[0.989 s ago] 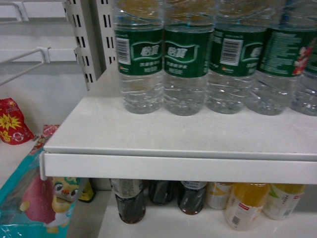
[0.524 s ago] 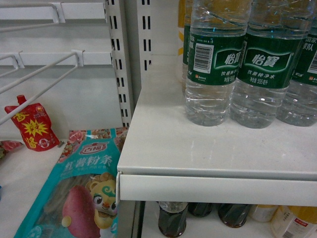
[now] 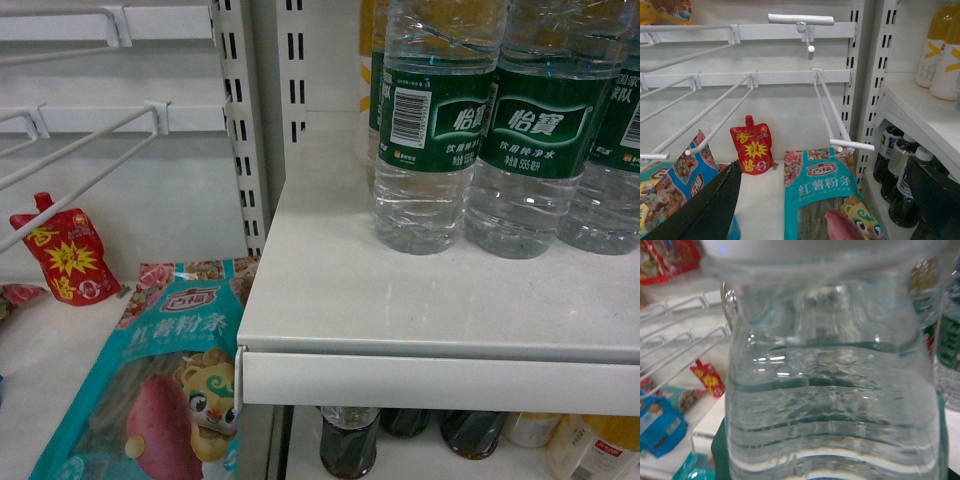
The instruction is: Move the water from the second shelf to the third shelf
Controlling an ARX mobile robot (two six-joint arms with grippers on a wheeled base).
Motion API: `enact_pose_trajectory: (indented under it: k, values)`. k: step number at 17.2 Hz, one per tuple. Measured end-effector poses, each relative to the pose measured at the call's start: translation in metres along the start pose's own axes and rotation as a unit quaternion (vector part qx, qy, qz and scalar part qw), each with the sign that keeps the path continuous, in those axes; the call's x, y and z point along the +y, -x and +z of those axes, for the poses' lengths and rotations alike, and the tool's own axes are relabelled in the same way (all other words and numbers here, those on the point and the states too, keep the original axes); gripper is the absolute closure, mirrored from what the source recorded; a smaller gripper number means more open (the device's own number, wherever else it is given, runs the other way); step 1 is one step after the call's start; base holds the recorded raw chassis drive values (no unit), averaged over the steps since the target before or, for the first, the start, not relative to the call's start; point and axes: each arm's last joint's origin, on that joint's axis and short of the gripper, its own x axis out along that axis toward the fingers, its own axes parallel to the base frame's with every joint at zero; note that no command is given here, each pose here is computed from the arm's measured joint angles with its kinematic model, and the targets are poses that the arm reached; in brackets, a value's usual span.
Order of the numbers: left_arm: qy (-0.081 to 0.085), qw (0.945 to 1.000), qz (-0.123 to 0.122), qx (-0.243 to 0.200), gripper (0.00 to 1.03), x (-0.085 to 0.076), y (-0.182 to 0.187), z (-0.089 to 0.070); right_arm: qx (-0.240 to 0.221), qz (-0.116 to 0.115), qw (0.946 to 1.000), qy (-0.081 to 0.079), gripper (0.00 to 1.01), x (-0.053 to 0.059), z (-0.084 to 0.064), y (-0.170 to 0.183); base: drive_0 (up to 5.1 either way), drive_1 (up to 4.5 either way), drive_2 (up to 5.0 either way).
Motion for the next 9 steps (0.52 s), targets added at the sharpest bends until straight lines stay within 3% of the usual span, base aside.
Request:
enact_pose_trajectory:
  k: [1, 5, 9]
  values:
    - [0.000, 1.0000, -0.001, 0.000, 0.05, 0.000, 0.000, 0.000, 0.022, 0.020, 0.9995, 0.011, 0.58, 0.000, 0.001, -0.006, 0.0, 0.00, 0.0]
    - [0.000, 1.0000, 0.000, 0.000, 0.05, 0.000, 0.000, 0.000, 0.024, 0.026, 0.9984, 0.044, 0.58, 0.001, 0.007, -0.025, 0.0, 0.00, 0.0]
    - [0.000, 1.0000, 0.000, 0.000, 0.05, 0.000, 0.000, 0.000, 0.014, -0.018, 0.9974, 0.069, 0.58, -0.003, 0.012, -0.047, 0.0, 0.00, 0.0]
